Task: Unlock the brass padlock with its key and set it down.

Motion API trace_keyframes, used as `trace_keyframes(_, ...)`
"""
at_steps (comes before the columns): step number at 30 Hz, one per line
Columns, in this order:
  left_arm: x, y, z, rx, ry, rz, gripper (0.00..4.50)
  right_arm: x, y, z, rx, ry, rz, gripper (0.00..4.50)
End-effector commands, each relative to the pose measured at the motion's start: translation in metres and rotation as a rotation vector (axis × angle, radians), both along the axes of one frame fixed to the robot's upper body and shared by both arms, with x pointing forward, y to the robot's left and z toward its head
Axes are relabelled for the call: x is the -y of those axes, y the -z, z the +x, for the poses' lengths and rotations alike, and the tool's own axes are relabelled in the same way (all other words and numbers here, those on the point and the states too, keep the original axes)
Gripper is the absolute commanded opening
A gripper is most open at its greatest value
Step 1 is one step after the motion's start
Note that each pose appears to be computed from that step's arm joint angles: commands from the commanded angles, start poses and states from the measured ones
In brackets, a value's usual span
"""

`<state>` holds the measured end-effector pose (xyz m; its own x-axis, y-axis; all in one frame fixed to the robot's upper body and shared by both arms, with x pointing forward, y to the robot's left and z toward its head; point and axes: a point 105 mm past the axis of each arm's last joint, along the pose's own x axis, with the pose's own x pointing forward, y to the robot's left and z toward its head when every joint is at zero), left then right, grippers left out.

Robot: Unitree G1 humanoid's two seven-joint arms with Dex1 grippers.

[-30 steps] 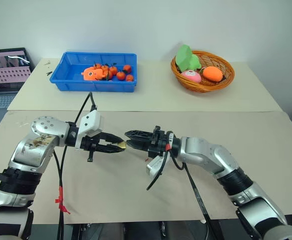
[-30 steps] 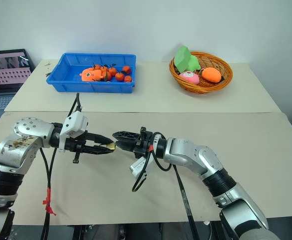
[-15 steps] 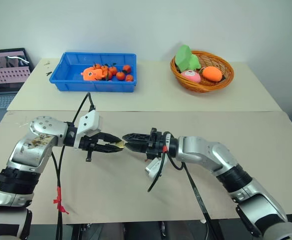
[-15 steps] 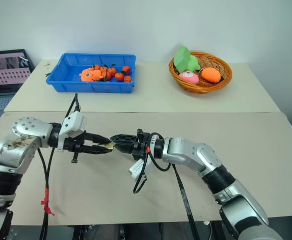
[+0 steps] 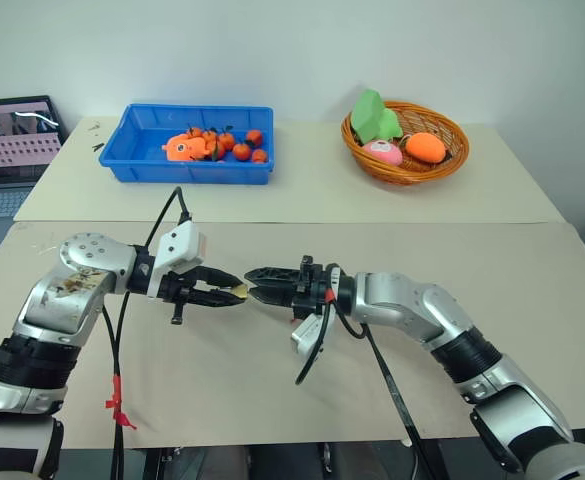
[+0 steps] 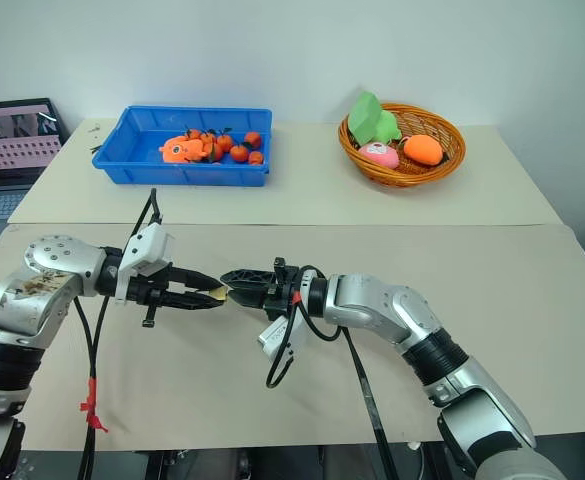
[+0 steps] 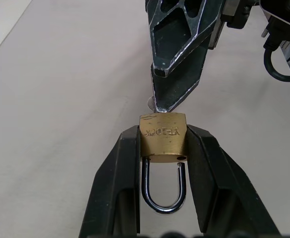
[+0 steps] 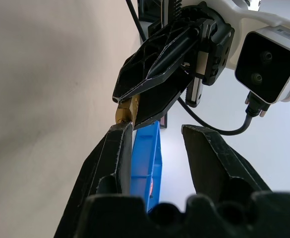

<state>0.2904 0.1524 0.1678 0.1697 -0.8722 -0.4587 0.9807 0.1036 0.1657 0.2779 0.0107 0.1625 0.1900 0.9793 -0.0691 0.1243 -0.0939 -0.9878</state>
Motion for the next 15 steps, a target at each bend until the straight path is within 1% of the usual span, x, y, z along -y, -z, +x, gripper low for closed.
trace_keyframes(1,0.007,-0.028,-0.007,0.098,0.060,-0.040,0.81,0.006,0.006,0.001,-0.007,-0.003,-0.040,2.16)
trace_keyframes(8,0.006,-0.029,-0.007,0.098,0.053,-0.039,0.81,0.017,0.003,0.012,0.013,0.033,-0.058,2.16)
trace_keyframes(15,0.004,-0.029,-0.006,0.101,0.045,-0.038,0.81,0.020,0.006,0.012,0.024,0.024,-0.079,2.16)
